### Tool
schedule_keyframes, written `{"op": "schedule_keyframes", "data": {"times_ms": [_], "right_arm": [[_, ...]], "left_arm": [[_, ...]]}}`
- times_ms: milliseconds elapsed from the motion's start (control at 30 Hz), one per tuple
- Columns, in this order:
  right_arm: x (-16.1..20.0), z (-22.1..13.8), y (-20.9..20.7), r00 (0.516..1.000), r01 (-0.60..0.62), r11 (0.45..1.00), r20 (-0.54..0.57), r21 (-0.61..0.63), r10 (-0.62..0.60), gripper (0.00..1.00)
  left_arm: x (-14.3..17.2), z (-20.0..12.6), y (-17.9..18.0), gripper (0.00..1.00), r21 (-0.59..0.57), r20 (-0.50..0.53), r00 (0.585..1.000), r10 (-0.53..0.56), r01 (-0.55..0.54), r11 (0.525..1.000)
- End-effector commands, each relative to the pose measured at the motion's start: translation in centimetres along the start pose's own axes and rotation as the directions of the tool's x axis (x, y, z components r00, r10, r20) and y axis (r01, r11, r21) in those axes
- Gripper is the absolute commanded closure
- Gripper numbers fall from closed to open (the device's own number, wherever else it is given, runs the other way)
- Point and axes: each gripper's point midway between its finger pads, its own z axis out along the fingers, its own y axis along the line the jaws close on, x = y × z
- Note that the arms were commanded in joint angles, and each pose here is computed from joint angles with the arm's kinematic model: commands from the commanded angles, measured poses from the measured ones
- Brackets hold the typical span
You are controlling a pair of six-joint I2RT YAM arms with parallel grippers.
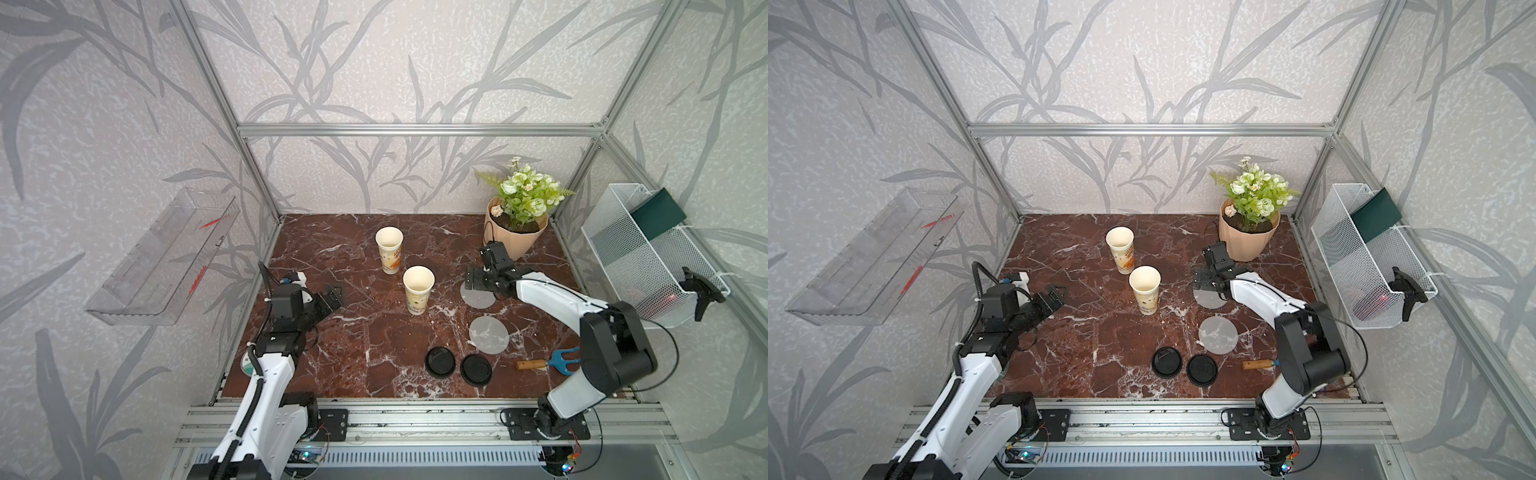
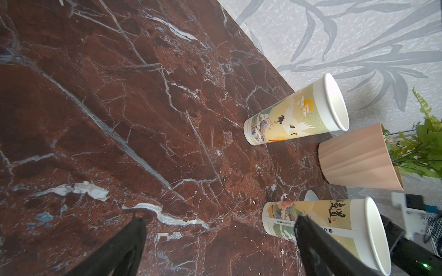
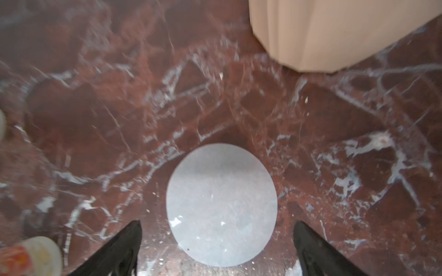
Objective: Put the leak-proof paper on the milk tea cups
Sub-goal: Pick up the leak-proof paper from the center of the board.
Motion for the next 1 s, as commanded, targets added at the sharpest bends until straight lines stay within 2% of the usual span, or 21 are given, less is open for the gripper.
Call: {"op": "schedule_keyframes", "data": {"times_ms": [0, 200, 267, 333, 467, 633, 767, 967], "right_arm": [[3.1, 1.6, -2.3, 0.986, 0.009, 0.996, -0.169, 0.088, 0.006, 0.1], [3.6, 3.4, -3.2, 0.976, 0.016, 0.991, -0.216, 0.135, 0.013, 0.19], [3.7, 4.2, -2.4, 0.973, 0.015, 0.996, -0.231, 0.092, 0.007, 0.26], [3.7, 4.9, -1.6, 0.972, 0.001, 0.999, -0.234, 0.048, 0.01, 0.27], [3.7, 5.5, -1.7, 0.97, -0.018, 0.998, -0.24, 0.054, 0.031, 0.36], [3.9, 5.5, -2.4, 0.97, -0.036, 0.997, -0.237, 0.068, 0.051, 0.61], [3.7, 4.9, -2.5, 0.973, -0.042, 0.998, -0.223, 0.052, 0.053, 0.66], [3.0, 3.3, -1.3, 0.986, -0.072, 0.996, -0.156, -0.046, 0.064, 0.8]], "left_arm": [[-0.6, -0.5, -1.0, 0.02, 0.027, 0.02, 0.999, 0.029, -0.029, 0.999], [-0.6, -1.0, -0.8, 0.02, 0.021, 0.043, 0.998, 0.034, -0.035, 0.999], [-0.7, -1.1, -0.9, 0.02, 0.026, 0.046, 0.998, 0.038, -0.039, 0.999], [-0.8, -1.2, -1.1, 0.02, 0.031, 0.047, 0.998, 0.042, -0.044, 0.999], [-0.9, -1.4, -1.0, 0.02, 0.023, 0.05, 0.998, 0.046, -0.047, 0.999], [-0.8, -1.4, -0.7, 0.02, 0.01, 0.056, 0.997, 0.045, -0.045, 0.999], [-0.6, -1.5, -0.8, 0.02, 0.018, 0.052, 0.998, 0.04, -0.041, 0.999], [-0.3, -1.8, -1.6, 0.02, 0.067, 0.047, 0.999, 0.026, -0.029, 0.997]]}}
